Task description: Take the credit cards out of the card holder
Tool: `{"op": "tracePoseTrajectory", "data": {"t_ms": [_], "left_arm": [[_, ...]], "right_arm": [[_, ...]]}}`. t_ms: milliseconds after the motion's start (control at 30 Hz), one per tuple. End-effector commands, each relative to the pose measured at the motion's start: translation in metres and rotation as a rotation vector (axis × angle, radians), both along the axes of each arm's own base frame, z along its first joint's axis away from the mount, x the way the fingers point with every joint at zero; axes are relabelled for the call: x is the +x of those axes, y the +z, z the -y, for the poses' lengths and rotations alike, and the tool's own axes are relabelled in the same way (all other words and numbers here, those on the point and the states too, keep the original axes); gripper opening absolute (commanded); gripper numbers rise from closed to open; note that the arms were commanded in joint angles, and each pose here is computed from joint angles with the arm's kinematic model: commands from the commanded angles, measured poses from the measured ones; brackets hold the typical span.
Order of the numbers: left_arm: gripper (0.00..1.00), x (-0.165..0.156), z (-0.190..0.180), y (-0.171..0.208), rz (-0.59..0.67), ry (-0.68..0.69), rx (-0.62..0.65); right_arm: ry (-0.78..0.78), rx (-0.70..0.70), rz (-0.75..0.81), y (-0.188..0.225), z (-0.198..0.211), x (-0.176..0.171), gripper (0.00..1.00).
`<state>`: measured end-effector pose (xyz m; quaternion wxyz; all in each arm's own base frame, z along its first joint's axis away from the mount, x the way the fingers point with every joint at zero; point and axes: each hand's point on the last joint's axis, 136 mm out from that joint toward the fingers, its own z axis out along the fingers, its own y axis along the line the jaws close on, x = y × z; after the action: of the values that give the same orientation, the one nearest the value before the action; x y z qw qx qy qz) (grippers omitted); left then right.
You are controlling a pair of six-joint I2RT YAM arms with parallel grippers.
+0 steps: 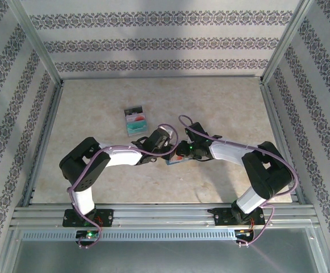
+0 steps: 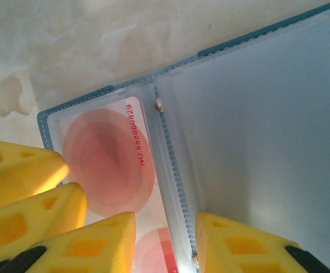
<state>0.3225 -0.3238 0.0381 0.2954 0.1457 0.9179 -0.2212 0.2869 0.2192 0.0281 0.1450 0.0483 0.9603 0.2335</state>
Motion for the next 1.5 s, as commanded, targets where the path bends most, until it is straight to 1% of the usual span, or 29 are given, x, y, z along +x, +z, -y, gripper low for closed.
{"op": "tracePoseTrajectory", "data": {"t_ms": [0,200,367,433,567,733,800,1033,1367,1467], "left_arm": [[0.24,-0.002,-0.006,-0.008,-0.050,0.012,0.012],[0.19,-0.007,-0.014,-0.021,-0.086,0.018,0.029],[0.16,-0.010,-0.019,-0.023,-0.087,0.012,0.034],[0.13,-0.011,-0.020,-0.023,-0.088,0.010,0.032],[0.12,-0.011,-0.021,-0.024,-0.090,0.006,0.034],[0.10,-0.011,-0.022,-0.023,-0.086,-0.003,0.036],[0.08,-0.011,-0.022,-0.023,-0.085,-0.005,0.037],[0.08,-0.010,-0.025,-0.024,-0.083,-0.004,0.052],[0.08,-0.010,-0.028,-0.022,-0.078,-0.005,0.055],[0.08,-0.011,-0.026,-0.021,-0.078,-0.008,0.042]], "right_arm": [[0.000,0.034,-0.016,-0.007,-0.002,0.001,0.33],[0.004,0.055,-0.009,-0.004,-0.005,0.002,0.33],[0.009,0.085,-0.007,-0.001,-0.008,0.001,0.33],[0.003,0.087,-0.017,-0.004,-0.007,0.000,0.33],[-0.008,0.100,-0.035,-0.012,-0.004,-0.002,0.33],[-0.001,0.196,-0.041,-0.009,-0.012,-0.002,0.32],[0.008,0.258,-0.028,-0.001,-0.019,0.000,0.30],[0.021,0.434,0.024,0.031,-0.029,0.007,0.28],[0.006,0.550,0.044,0.044,-0.031,0.010,0.25],[0.004,0.567,0.043,0.043,-0.033,0.011,0.22]]}}
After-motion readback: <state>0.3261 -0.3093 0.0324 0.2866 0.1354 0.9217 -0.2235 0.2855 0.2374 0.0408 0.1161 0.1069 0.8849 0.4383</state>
